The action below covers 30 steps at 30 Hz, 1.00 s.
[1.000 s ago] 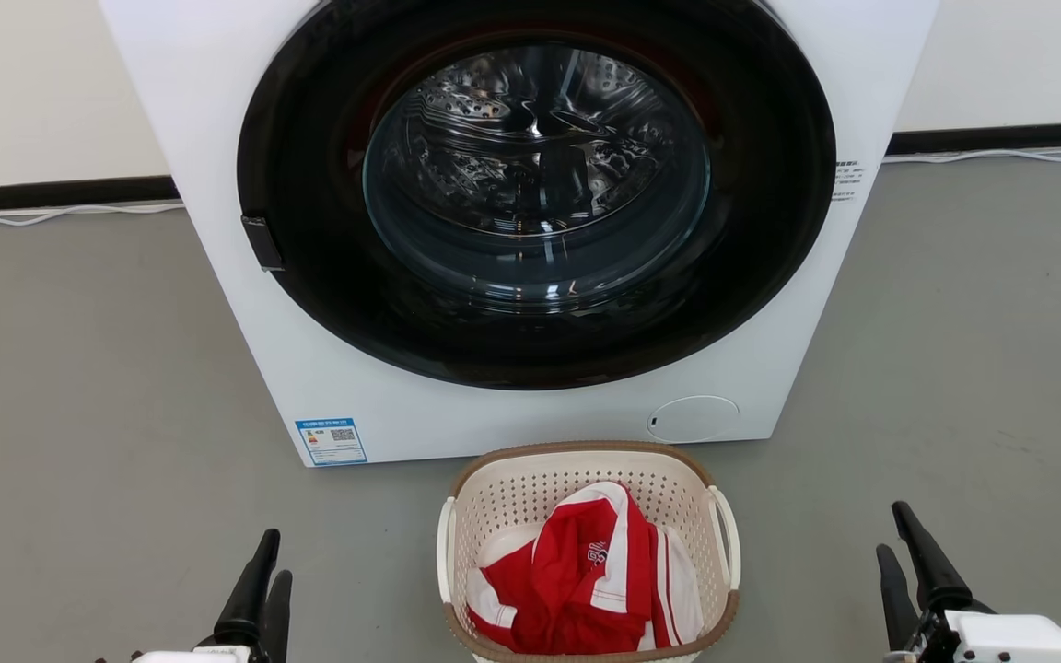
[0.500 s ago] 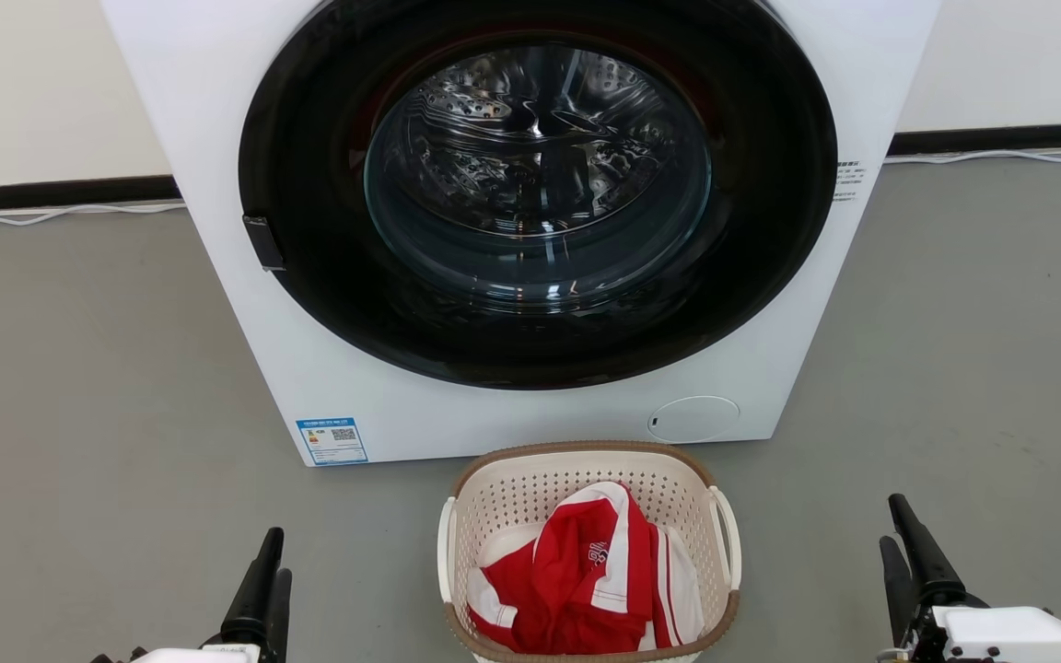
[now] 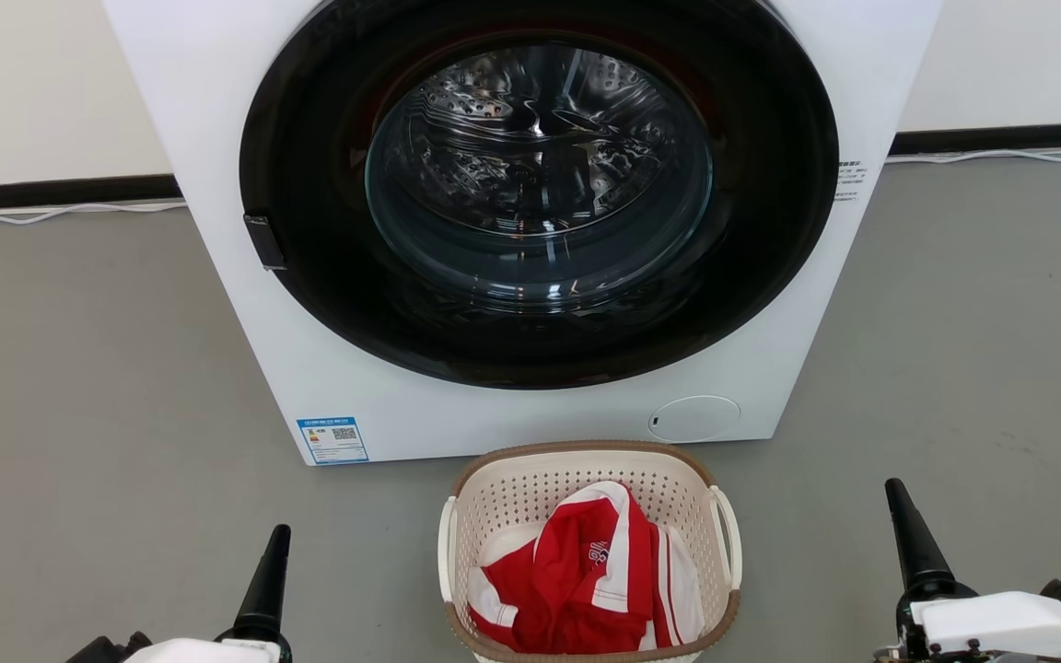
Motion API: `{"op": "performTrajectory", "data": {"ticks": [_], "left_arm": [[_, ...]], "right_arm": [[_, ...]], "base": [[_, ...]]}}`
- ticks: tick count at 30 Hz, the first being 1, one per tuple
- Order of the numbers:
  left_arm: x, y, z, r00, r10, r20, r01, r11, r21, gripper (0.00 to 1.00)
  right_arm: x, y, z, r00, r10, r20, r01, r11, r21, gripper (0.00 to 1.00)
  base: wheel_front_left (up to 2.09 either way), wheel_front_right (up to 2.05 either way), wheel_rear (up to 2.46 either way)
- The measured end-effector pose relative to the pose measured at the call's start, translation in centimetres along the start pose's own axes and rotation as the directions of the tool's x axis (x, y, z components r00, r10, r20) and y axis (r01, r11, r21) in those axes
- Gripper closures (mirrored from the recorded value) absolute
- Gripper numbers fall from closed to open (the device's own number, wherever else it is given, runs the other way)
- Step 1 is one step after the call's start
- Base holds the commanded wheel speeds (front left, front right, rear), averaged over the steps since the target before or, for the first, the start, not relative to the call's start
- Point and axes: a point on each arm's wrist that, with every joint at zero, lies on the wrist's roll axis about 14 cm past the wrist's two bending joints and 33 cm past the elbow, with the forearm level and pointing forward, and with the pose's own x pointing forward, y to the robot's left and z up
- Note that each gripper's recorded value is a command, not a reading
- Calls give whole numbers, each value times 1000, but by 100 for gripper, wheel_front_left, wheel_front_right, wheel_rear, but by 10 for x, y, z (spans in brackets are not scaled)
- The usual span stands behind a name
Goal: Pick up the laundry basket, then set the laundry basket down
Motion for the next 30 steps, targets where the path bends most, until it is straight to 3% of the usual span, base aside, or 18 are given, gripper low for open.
{"op": "performTrajectory", "data": {"ticks": [11,30], "left_arm": [[1,-2,-2,1000,8,4,-8,987,158,0],[1,-8,-3,1000,-2,22,-7,922,387,0]], "right_arm": [[1,2,-3,1000,7,-10,-9,980,-198,0],[1,7,-4,999,34,-7,-34,897,-442,0]], "base": [[0,0,0],[0,0,0]]}}
